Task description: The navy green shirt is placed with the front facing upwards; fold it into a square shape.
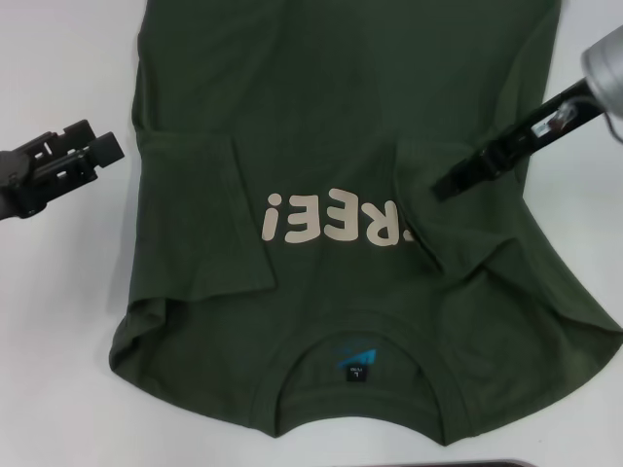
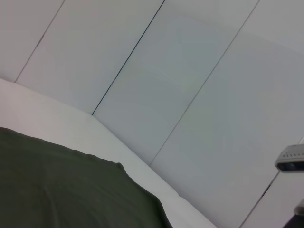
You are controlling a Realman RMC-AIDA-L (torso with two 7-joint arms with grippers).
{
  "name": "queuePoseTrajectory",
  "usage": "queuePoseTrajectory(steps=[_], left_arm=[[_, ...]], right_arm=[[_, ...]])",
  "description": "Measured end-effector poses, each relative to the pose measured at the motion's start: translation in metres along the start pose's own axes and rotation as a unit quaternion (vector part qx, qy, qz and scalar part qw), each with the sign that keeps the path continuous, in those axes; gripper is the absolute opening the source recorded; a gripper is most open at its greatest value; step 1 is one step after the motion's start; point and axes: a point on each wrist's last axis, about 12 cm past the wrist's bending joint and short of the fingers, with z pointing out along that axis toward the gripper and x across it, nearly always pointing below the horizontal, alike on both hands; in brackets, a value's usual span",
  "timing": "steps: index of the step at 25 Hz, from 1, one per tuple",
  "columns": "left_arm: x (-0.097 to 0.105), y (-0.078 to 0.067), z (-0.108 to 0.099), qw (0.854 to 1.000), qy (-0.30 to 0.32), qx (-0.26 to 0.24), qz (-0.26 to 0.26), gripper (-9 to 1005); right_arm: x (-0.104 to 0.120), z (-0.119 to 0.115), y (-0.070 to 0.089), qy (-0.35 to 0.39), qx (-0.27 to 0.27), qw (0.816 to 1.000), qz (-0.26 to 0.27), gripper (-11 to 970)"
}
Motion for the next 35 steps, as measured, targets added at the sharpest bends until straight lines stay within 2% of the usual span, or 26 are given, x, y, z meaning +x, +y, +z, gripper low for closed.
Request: queuePoseTrajectory(steps=[3, 6, 14, 17, 21, 24, 26, 28, 31, 34, 35], left_arm=[[0.001, 0.0, -0.001, 1.0, -0.001, -0.001, -0.001, 782], [0.001, 0.0, -0.001, 1.0, -0.002, -0.002, -0.001, 782], [0.0, 0.0, 0.001, 1.0, 0.0, 0.002, -0.001, 782], [0.001, -0.001, -0.001, 1.0, 0.0, 0.0, -0.002, 782], [-0.002, -0.003, -0.008, 1.0, 0.001, 0.011, 0.001, 782], [-0.01, -0.003, -0.015, 1.0, 0.004, 0.021, -0.006, 782], [-0.015, -0.002, -0.016, 1.0, 0.006, 0.022, -0.015, 782], [-0.019, -0.001, -0.015, 0.999, 0.007, 0.023, -0.021, 782], [-0.022, -0.001, -0.012, 0.999, 0.009, 0.029, -0.023, 781], [-0.026, -0.002, -0.009, 0.999, 0.015, 0.038, -0.026, 781], [-0.026, -0.002, -0.009, 0.999, 0.017, 0.041, -0.027, 781]], right_arm=[[0.01, 0.0, -0.014, 0.037, 0.059, 0.997, 0.025, 465], [0.019, 0.004, -0.021, 0.072, 0.105, 0.991, 0.032, 477], [0.02, 0.01, -0.019, 0.08, 0.109, 0.99, 0.027, 507], [0.018, 0.002, -0.019, 0.034, 0.079, 0.996, 0.03, 518], [0.024, -0.016, -0.017, -0.087, -0.013, 0.996, 0.014, 533], [0.043, -0.028, -0.02, -0.191, -0.085, 0.978, 0.001, 544], [0.053, -0.024, -0.019, -0.231, -0.131, 0.964, -0.007, 551], [0.061, -0.016, -0.015, -0.254, -0.176, 0.951, -0.026, 559], [0.066, -0.005, -0.007, -0.248, -0.211, 0.943, -0.064, 570], [0.067, 0.004, 0.002, -0.219, -0.23, 0.944, -0.086, 800], [0.068, 0.006, 0.003, -0.212, -0.232, 0.945, -0.09, 822]])
